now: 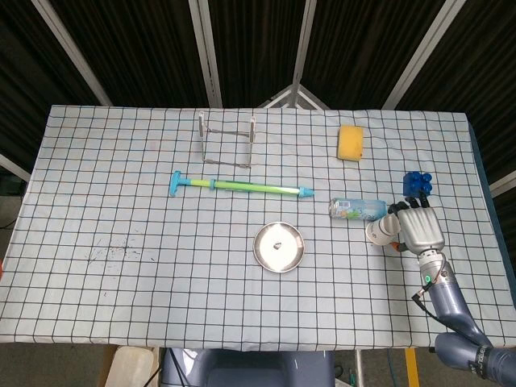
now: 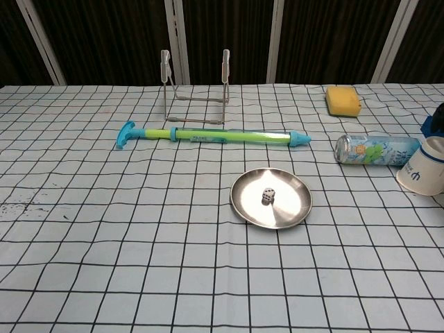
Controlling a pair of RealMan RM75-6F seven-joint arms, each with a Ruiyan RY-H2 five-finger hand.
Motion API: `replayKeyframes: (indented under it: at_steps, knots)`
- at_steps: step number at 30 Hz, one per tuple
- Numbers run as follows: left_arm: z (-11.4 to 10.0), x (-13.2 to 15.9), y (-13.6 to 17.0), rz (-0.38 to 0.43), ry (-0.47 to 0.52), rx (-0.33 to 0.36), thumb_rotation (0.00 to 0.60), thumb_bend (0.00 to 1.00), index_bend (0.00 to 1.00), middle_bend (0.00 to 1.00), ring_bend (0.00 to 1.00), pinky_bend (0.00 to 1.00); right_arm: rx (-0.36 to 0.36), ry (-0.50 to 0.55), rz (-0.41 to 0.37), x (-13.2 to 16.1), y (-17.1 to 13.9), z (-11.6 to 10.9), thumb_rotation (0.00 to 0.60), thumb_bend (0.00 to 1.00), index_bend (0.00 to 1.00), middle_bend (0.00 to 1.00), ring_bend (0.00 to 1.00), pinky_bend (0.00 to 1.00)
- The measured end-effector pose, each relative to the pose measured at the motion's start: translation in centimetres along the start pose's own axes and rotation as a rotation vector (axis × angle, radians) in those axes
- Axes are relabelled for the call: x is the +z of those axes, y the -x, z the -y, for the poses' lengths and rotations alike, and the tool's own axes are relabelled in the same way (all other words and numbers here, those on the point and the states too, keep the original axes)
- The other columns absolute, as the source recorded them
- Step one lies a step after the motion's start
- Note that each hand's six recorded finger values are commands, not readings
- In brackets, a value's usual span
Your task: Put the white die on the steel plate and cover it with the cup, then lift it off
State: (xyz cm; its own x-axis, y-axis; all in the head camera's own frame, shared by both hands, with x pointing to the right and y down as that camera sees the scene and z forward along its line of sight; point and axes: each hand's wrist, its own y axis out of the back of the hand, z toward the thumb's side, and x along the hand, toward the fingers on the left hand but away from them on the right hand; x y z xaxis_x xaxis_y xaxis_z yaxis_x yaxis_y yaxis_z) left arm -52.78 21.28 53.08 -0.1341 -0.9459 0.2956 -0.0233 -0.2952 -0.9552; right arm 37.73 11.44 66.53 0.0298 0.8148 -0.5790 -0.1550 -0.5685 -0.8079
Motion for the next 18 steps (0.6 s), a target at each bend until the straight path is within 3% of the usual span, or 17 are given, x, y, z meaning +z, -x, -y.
replayKeyframes:
  at_steps: [18]
  knots:
    - [0.30,0.16,-0.14,0.001,-0.012,-0.007,0.600,0.68,0.20,0.00,0.00,0.09,0.001,0.009,-0.006,-0.05,0.99,0.57,0.600,0.10,0.38,0.37,0.20,0.00]
